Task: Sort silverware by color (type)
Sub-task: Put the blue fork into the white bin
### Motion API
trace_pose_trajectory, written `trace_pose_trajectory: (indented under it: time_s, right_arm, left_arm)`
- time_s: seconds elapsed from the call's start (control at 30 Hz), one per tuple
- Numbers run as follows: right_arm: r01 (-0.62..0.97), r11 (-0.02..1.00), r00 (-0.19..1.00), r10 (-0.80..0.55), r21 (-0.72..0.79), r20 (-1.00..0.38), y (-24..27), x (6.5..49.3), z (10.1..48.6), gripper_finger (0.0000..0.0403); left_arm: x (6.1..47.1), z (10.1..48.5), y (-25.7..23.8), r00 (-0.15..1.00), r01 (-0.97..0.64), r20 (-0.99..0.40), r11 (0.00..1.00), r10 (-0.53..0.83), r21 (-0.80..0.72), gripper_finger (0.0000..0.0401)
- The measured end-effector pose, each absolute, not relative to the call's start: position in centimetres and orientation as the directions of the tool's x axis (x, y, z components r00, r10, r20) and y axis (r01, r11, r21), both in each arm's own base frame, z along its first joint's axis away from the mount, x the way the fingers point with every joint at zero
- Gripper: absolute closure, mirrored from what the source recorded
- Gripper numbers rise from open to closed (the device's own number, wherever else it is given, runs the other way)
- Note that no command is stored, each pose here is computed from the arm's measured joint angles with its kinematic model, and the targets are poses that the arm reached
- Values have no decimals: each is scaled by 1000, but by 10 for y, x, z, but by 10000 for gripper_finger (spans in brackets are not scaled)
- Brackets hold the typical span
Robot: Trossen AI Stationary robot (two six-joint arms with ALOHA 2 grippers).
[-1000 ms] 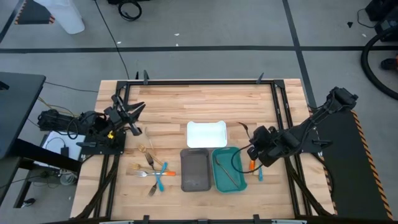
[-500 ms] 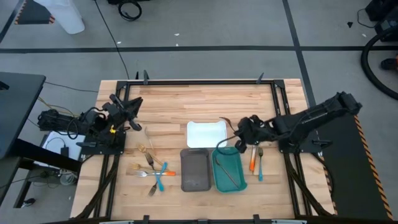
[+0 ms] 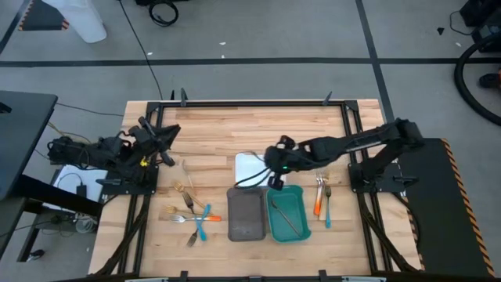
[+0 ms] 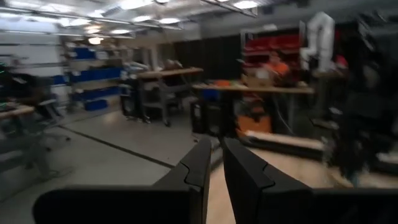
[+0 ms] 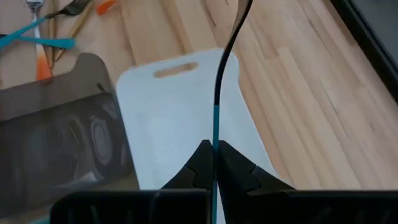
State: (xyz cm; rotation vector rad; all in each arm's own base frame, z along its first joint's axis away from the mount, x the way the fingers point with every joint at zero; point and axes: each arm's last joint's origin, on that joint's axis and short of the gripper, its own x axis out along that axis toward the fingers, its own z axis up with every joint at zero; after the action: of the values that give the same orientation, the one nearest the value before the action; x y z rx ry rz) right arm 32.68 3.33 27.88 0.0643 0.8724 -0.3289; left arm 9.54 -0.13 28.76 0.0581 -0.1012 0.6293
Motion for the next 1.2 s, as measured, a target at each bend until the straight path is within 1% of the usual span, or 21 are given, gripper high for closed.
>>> trace_pose_trajectory:
  time_s: [0.1, 0.2, 0.27, 0.33, 0.47, 0.53, 0.67, 0.97, 1.2]
  right_arm:
    - [301, 949, 576, -262, -98, -774, 34, 344, 283, 389]
    - [301, 947, 544, -268, -113, -795, 34, 358, 281, 389]
    - [301, 946, 525, -272, -123, -807, 34, 366, 277, 389]
    - [308, 942, 496, -277, -131, -823, 33, 371, 269, 389]
    - [347, 931, 433, -268, -116, -861, 30, 377, 251, 389]
    - [370, 922, 399, -272, -118, -876, 29, 378, 243, 389]
    - [389, 913, 374, -276, -120, -885, 27, 380, 235, 389]
    - [414, 900, 329, -286, -135, -900, 19, 381, 227, 389]
    - [441, 892, 301, -247, -96, -921, 13, 384, 218, 389]
  left_arm:
    - [97, 284, -3, 833, -552, 86, 830, 546, 79, 351]
    - [97, 283, -4, 838, -545, 85, 826, 539, 143, 351]
    - [98, 282, -5, 856, -517, 86, 834, 510, 195, 351]
    - [99, 281, -7, 888, -458, 89, 855, 451, 243, 351]
    - [101, 281, -11, 951, -310, 98, 907, 294, 286, 351]
    - [101, 281, -13, 964, -267, 96, 916, 250, 300, 351]
    - [101, 279, -13, 966, -258, 80, 914, 246, 312, 351]
    - [101, 280, -13, 965, -263, 93, 917, 246, 301, 351]
    - [101, 280, -13, 966, -260, 86, 916, 246, 304, 351]
